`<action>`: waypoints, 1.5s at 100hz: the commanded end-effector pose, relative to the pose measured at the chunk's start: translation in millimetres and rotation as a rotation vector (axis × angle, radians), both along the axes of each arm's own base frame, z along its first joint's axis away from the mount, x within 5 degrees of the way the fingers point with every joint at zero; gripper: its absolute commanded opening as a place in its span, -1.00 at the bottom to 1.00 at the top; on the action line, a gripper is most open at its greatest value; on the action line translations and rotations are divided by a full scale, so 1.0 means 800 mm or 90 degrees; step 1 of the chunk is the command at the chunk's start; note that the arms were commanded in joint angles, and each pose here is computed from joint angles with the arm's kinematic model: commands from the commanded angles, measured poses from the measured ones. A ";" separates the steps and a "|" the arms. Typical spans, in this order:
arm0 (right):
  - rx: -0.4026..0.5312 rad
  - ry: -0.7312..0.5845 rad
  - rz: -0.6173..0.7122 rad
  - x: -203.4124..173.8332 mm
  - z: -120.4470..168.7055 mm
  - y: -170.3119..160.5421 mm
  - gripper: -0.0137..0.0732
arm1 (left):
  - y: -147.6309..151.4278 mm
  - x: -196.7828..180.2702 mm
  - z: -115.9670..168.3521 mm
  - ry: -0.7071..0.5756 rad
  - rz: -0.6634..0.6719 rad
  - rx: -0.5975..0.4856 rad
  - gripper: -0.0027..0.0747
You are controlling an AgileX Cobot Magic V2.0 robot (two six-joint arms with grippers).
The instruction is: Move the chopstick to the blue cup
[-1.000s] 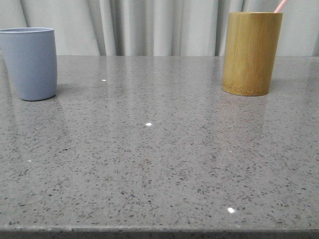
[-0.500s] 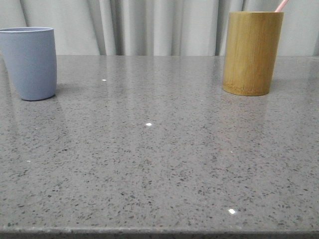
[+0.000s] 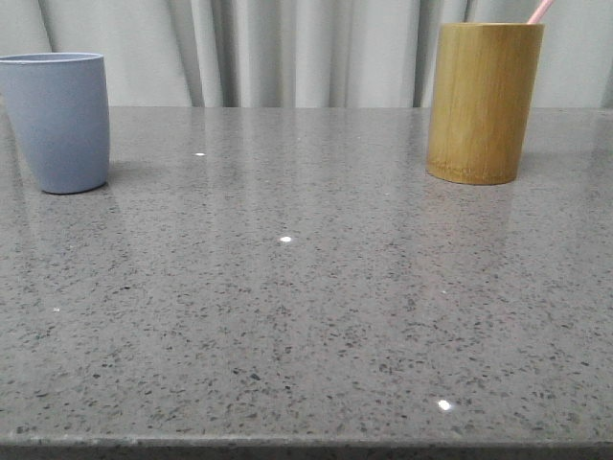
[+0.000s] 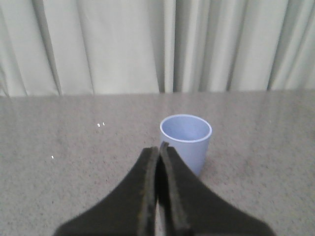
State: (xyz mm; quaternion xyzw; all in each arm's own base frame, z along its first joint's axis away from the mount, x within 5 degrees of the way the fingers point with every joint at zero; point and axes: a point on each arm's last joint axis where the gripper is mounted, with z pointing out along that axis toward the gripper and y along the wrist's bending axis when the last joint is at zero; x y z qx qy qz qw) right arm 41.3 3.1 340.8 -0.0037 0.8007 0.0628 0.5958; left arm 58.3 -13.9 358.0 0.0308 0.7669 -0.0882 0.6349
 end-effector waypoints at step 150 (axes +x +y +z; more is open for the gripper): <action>0.005 -0.067 0.004 0.032 0.076 0.005 0.80 | -0.017 0.150 0.091 0.164 -0.052 0.031 0.72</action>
